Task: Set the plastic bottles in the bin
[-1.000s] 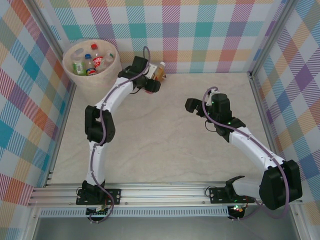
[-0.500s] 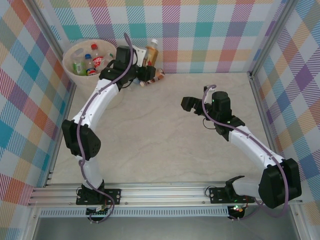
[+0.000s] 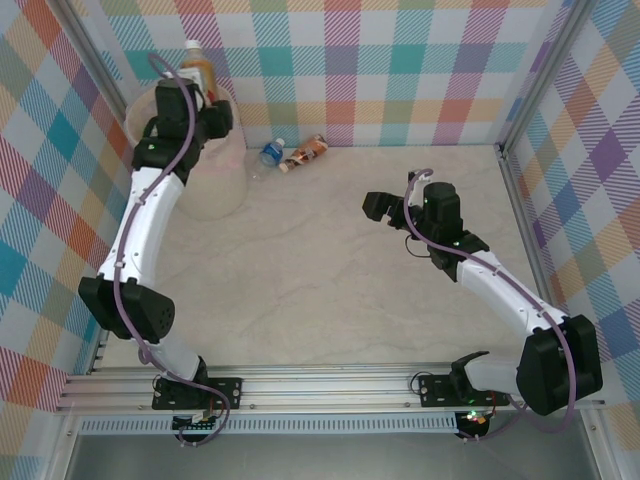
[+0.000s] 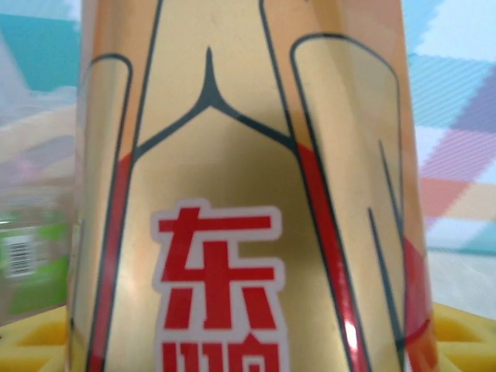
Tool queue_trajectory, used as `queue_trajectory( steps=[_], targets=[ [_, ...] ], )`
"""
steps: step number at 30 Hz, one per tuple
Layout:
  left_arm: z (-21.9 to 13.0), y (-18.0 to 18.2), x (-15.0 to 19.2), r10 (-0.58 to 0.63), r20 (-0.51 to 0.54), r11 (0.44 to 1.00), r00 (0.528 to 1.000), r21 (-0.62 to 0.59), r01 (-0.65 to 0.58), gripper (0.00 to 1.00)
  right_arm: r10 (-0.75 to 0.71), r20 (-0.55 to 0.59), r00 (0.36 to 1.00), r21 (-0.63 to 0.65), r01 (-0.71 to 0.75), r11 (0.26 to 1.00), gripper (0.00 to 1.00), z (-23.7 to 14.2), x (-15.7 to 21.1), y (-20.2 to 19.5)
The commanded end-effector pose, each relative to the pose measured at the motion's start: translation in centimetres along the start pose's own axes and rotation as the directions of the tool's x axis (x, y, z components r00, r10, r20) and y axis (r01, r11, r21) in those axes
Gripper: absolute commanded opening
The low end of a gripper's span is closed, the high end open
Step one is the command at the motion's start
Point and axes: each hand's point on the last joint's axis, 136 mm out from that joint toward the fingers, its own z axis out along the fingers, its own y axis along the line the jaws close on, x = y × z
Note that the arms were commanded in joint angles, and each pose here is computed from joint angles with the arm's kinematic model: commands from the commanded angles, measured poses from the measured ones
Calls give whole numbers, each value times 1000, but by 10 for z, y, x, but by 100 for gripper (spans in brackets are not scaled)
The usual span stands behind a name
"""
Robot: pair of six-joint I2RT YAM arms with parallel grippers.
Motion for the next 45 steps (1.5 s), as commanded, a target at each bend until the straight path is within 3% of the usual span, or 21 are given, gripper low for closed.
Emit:
queue_trajectory(
  steps=[1, 8, 15, 18, 20, 25, 30, 37, 45],
  targets=[
    [-15, 40, -21, -71, 61, 990, 996, -114, 78, 52, 5, 32, 999, -13, -4, 1000, 100, 3, -6, 2],
    [0, 102, -12, -202, 17, 951, 979, -235, 200, 52, 1, 20, 1000, -5, -1, 1000, 100, 5, -2, -1],
    [28, 129, -1, -200, -31, 935, 979, -305, 181, 57, -8, 18, 1000, 9, 8, 1000, 100, 2, -2, -3],
    [42, 126, 6, -200, -86, 945, 976, -279, 170, 59, -11, 20, 1000, 16, 11, 1000, 100, 1, -2, -4],
    [47, 121, 8, -199, -117, 952, 973, -257, 164, 63, -11, 22, 1000, 19, 11, 1000, 100, 0, -3, -4],
    [41, 112, 0, -214, -114, 960, 970, -210, 187, 89, -8, 18, 1000, 24, 8, 1000, 100, -1, -1, -5],
    [36, 107, -14, -218, -75, 964, 973, -175, 202, 98, -6, 16, 1000, 27, 6, 1000, 100, 1, -1, -6],
    [64, 86, -1, -238, -148, 971, 960, -61, 231, 95, 2, 6, 1000, 27, -2, 1000, 100, 2, 1, -7],
    [107, 77, 58, -280, -315, 959, 907, -43, 281, 64, 9, 3, 1000, 37, -10, 999, 100, 1, 2, -9]
  ],
)
